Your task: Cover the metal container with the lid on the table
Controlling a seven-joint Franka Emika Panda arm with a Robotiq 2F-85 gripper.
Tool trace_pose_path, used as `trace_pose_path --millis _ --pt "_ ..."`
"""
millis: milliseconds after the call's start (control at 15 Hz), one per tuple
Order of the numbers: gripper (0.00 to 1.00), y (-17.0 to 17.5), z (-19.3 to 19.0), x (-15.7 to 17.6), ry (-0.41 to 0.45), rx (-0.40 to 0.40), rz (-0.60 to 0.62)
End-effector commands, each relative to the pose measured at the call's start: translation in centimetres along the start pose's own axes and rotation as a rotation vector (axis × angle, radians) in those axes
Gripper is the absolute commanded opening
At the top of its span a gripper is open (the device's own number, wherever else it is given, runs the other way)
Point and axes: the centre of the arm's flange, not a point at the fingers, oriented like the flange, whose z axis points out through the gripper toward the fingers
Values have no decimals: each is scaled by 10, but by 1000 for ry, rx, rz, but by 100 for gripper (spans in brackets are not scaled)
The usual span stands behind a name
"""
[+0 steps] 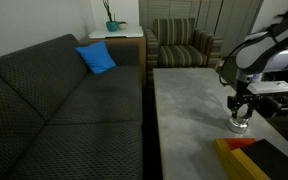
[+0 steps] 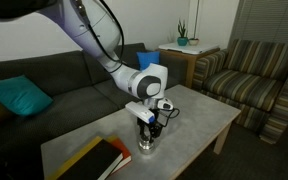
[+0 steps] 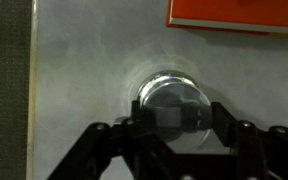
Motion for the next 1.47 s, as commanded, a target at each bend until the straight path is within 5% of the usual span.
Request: trace_pose_path --millis 0,1400 --pt "44 5 35 40 9 38 -4" --pt "44 7 43 55 3 84 -19"
